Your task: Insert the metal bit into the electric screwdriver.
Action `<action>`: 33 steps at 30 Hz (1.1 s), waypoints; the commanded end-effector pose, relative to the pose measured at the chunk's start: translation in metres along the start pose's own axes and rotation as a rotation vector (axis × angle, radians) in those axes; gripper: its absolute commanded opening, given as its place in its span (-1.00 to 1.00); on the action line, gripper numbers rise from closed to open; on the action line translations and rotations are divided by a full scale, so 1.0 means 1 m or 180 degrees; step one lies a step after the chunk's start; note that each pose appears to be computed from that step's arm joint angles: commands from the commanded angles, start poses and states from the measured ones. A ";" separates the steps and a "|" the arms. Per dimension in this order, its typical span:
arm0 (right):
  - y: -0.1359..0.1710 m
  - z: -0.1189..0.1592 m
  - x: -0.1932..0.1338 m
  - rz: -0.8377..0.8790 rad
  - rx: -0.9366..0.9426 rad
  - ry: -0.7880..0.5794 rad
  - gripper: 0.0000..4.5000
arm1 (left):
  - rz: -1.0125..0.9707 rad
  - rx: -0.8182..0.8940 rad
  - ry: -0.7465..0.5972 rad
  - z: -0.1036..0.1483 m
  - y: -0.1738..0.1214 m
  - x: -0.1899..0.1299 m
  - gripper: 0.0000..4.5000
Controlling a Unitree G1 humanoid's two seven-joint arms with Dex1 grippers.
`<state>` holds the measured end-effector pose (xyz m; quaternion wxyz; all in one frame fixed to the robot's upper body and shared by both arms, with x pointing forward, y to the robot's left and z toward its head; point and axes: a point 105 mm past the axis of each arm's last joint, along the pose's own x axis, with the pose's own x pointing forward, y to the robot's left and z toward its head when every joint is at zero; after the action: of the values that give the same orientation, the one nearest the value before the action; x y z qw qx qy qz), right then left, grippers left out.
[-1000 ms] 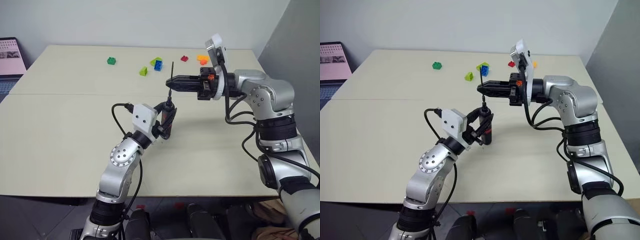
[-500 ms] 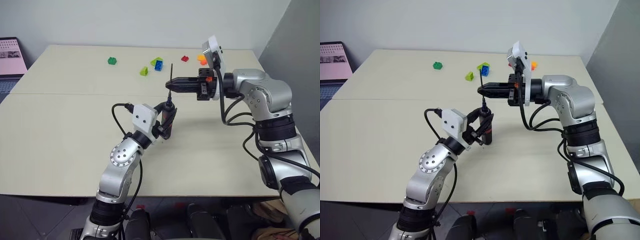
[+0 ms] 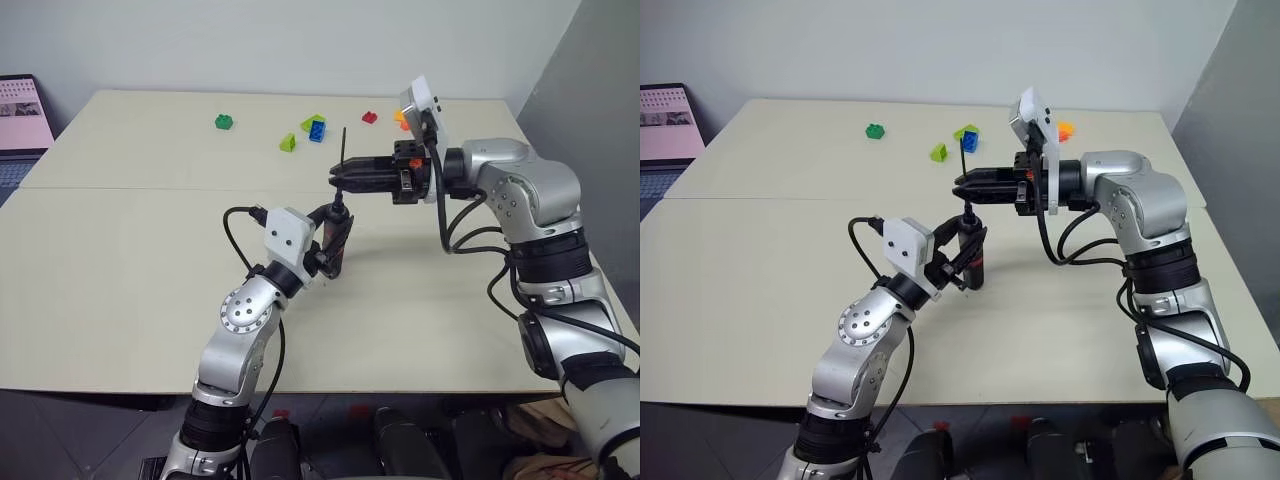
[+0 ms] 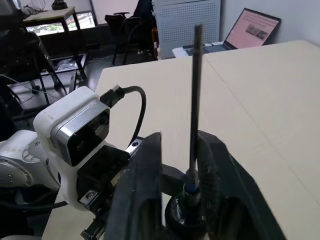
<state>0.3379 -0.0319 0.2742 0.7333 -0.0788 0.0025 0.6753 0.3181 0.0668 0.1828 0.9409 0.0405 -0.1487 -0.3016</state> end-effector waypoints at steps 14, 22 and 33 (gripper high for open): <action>0.004 0.009 -0.031 -0.0238 -0.0226 -0.0061 0.17 | 0.0031 0.0060 -0.0056 0.007 0.007 0.004 -0.28; 0.011 0.007 -0.070 -0.0752 -0.0294 -0.0088 0.17 | -0.0057 0.0543 -0.0137 0.031 0.017 0.022 -0.28; 0.044 -0.012 -0.118 -0.1474 -0.1127 0.0814 0.17 | -0.1258 0.2594 0.1217 0.023 0.067 0.073 -0.28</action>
<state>0.2981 -0.1473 0.2581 0.8492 -0.2328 -0.0132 0.4739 0.4037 0.0928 0.2387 0.8375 0.4209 -0.0719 -0.3409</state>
